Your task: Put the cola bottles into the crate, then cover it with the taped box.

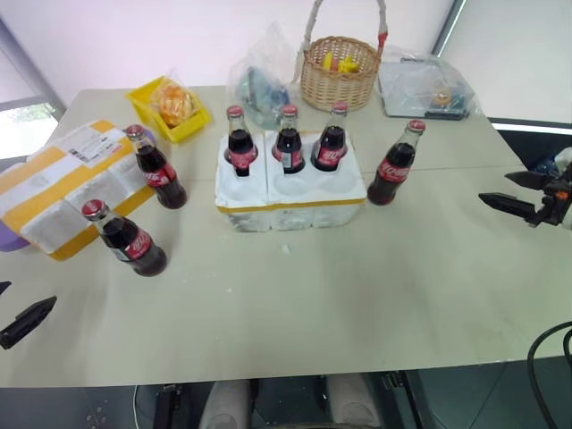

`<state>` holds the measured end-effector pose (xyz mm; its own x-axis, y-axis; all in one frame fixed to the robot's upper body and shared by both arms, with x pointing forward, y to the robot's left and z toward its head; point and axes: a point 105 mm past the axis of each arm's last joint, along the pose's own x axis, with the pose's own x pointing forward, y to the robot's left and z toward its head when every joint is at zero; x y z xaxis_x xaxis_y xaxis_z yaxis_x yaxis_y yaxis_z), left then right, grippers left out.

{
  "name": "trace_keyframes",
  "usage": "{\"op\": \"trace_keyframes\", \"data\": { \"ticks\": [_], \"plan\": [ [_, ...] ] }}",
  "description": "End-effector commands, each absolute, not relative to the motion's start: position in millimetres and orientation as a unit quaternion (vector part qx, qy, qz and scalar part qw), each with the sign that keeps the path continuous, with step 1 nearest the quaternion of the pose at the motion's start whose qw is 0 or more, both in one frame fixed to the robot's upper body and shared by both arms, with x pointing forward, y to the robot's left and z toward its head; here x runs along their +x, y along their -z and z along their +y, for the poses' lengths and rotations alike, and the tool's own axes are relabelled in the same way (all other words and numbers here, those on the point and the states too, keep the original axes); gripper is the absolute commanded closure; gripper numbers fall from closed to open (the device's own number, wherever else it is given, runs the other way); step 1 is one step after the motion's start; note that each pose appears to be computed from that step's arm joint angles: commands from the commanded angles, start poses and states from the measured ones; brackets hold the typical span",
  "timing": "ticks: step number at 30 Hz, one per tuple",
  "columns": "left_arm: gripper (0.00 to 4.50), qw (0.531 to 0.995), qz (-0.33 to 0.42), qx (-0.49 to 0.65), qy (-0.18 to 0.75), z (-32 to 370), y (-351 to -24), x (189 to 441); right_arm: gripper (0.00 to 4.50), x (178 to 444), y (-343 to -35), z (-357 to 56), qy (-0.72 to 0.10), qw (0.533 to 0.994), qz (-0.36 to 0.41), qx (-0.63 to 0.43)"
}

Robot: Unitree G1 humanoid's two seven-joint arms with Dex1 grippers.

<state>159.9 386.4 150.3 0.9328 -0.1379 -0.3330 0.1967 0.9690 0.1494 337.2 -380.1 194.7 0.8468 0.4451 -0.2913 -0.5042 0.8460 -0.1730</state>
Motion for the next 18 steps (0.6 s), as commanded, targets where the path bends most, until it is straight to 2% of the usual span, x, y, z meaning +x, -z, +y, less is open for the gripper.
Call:
{"op": "trace_keyframes", "data": {
  "ticks": [1,14,18],
  "plan": [
    [0.04,0.979,0.153,0.113,0.076,392,-162,159,0.00,334,-213,-389,-0.230,0.960,0.091,-0.131],
    [0.04,0.982,0.145,0.106,0.064,395,-166,163,0.00,332,-208,-389,-0.234,0.959,0.101,-0.124],
    [0.04,0.981,0.133,0.099,0.100,380,-173,170,0.00,333,-215,-386,-0.244,0.956,0.094,-0.129]
  ]
}}
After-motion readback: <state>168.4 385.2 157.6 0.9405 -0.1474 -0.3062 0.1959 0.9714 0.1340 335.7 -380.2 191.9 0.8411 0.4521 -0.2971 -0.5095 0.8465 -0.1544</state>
